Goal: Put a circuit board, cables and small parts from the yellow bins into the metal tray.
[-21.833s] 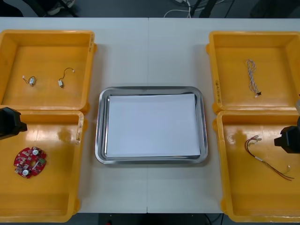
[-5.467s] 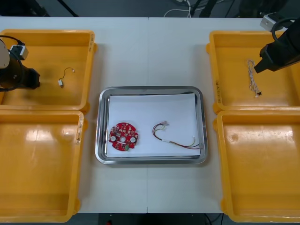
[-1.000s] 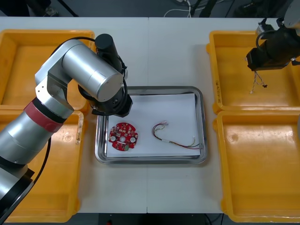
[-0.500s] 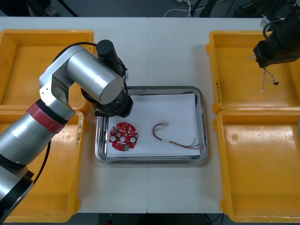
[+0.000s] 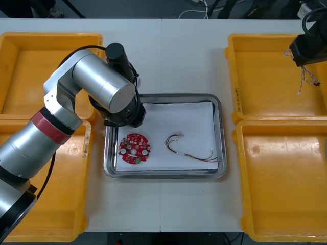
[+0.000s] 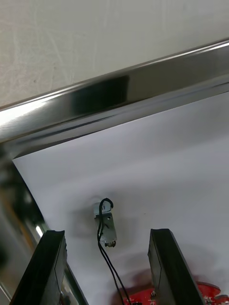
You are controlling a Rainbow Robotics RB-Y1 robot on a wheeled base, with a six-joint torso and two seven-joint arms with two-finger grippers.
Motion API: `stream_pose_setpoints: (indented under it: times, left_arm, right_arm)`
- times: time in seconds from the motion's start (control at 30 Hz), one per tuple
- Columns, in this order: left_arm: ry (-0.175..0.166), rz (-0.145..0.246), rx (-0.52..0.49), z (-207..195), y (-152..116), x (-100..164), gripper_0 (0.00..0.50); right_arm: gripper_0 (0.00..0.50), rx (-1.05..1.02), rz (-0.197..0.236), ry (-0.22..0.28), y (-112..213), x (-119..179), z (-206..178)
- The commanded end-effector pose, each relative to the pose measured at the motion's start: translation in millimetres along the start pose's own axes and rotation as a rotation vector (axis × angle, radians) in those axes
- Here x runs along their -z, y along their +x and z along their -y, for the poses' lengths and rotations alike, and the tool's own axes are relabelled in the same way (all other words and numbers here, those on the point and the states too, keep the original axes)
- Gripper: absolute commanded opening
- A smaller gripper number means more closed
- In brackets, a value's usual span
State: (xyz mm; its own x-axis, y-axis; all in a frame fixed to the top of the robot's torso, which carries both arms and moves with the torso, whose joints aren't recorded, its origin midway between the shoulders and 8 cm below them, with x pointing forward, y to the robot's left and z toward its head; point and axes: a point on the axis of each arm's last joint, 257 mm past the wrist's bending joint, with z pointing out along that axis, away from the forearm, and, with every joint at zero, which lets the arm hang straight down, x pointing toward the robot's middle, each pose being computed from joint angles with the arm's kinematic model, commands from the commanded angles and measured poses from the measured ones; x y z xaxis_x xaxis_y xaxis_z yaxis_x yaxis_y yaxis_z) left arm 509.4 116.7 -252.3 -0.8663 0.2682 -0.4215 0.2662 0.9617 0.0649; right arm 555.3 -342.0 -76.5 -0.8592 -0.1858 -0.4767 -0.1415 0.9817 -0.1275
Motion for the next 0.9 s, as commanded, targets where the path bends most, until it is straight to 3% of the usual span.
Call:
stream_pose_setpoints:
  times: [0.03, 0.3, 0.47, 0.67, 0.9]
  left_arm:
    - [0.032, 0.054, 0.024, 22.4, -25.5, 17.8, 0.500]
    - [0.052, 0.066, 0.033, 27.9, -29.3, 24.3, 0.500]
    - [0.042, 0.058, 0.027, 22.0, -31.2, 41.7, 0.500]
    - [0.033, 0.037, 0.017, 6.6, -33.5, 70.4, 0.500]
    - [0.038, 0.018, -0.011, -20.7, -37.5, 95.5, 0.500]
  right_arm:
    - [0.000, 0.038, 0.074, 0.001, -11.5, 19.9, -3.0]
    - [0.000, 0.206, 0.169, -0.047, -16.2, 34.2, -54.5]
    - [0.000, 0.325, 0.203, -0.066, -10.4, 39.2, -90.6]
    - [0.000, 0.486, 0.220, -0.077, -0.4, 41.2, -136.3]
    - [0.000, 0.653, 0.212, -0.090, 15.5, 36.2, -187.8]
